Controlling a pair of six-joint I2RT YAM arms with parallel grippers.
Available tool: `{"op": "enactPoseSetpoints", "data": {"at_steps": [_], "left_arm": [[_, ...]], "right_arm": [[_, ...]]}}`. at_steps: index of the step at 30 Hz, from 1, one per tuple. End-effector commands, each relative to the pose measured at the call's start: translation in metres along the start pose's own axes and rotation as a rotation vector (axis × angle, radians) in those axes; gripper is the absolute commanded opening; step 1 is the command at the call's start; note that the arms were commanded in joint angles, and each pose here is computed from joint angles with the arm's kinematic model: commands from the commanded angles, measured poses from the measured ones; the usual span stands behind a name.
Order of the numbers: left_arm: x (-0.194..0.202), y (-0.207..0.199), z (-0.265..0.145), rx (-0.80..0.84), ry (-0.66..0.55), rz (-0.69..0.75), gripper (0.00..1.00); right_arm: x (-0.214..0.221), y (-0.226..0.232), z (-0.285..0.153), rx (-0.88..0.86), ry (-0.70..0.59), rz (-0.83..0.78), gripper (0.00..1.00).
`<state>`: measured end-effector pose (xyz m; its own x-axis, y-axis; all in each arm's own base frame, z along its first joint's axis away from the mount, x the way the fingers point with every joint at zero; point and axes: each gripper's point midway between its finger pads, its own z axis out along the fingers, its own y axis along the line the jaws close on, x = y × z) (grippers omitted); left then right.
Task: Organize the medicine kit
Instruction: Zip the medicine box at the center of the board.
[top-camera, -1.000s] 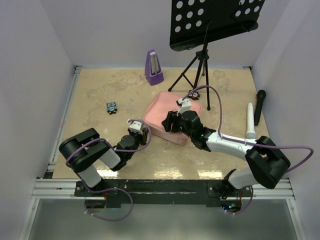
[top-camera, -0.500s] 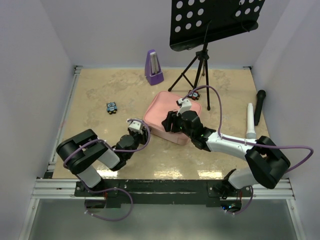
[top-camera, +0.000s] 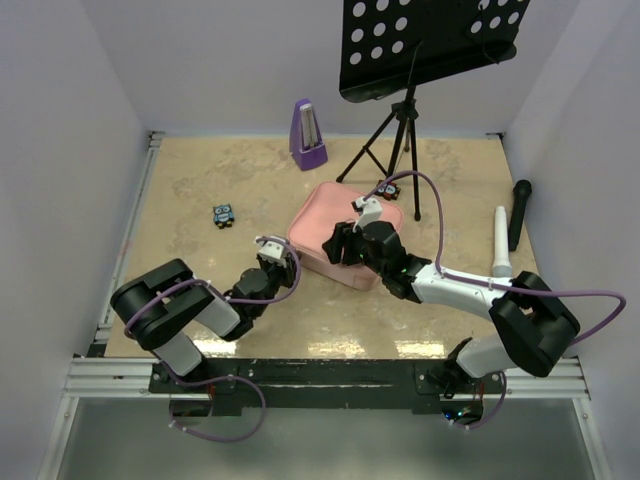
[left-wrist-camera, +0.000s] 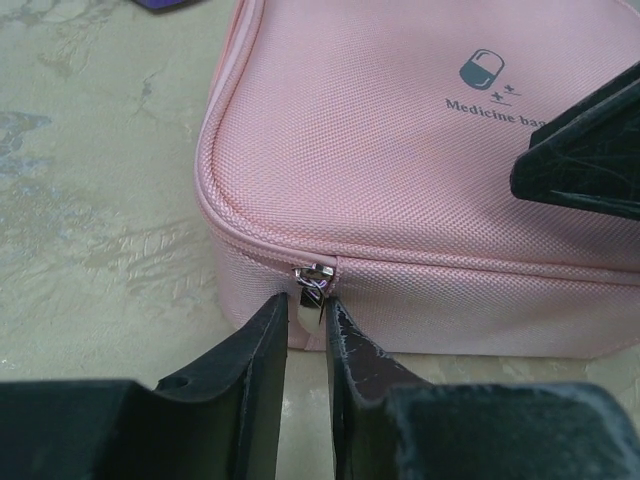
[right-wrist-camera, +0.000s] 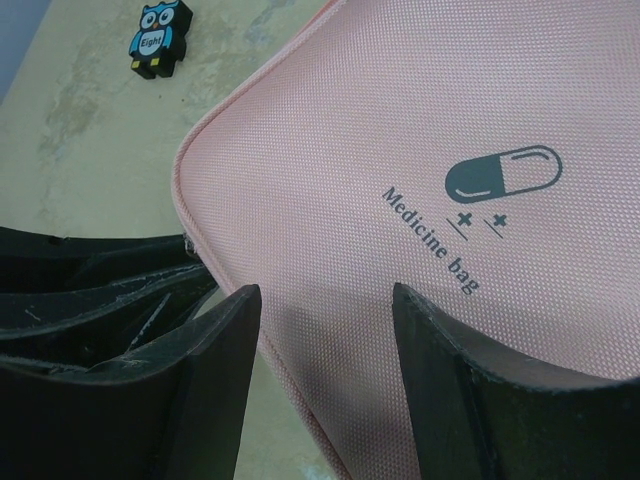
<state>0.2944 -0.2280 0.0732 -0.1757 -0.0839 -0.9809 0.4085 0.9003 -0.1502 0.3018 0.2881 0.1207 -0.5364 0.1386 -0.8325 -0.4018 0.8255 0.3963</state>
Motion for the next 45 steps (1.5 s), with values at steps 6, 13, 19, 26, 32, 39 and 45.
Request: {"op": "enactPoseSetpoints", "data": {"at_steps": [6,13,19,26,32,39,45], "left_arm": [[-0.100,-0.014,0.011,0.051,-0.364,-0.117,0.10],[-0.098,-0.011,0.010,0.040,-0.361,-0.120,0.00],[-0.096,-0.008,0.007,0.030,-0.362,-0.123,0.00],[-0.089,0.013,-0.005,-0.061,-0.357,-0.148,0.00],[-0.083,0.016,-0.009,-0.069,-0.329,-0.163,0.00],[-0.071,0.022,-0.016,-0.095,-0.283,-0.190,0.00],[-0.063,0.021,-0.017,-0.099,-0.255,-0.203,0.00]], "right_arm": [[0.023,-0.001,-0.002,-0.015,0.075,-0.013,0.60],[0.023,-0.001,-0.002,-0.013,0.076,-0.015,0.59],[0.022,-0.002,-0.002,-0.008,0.075,-0.018,0.59],[0.018,0.001,-0.005,-0.019,0.067,-0.015,0.60],[0.008,0.009,-0.012,-0.055,0.039,-0.023,0.66],[0.004,0.029,-0.018,-0.137,0.039,-0.041,0.70],[0.009,0.053,-0.021,-0.156,0.054,-0.151,0.74]]}}
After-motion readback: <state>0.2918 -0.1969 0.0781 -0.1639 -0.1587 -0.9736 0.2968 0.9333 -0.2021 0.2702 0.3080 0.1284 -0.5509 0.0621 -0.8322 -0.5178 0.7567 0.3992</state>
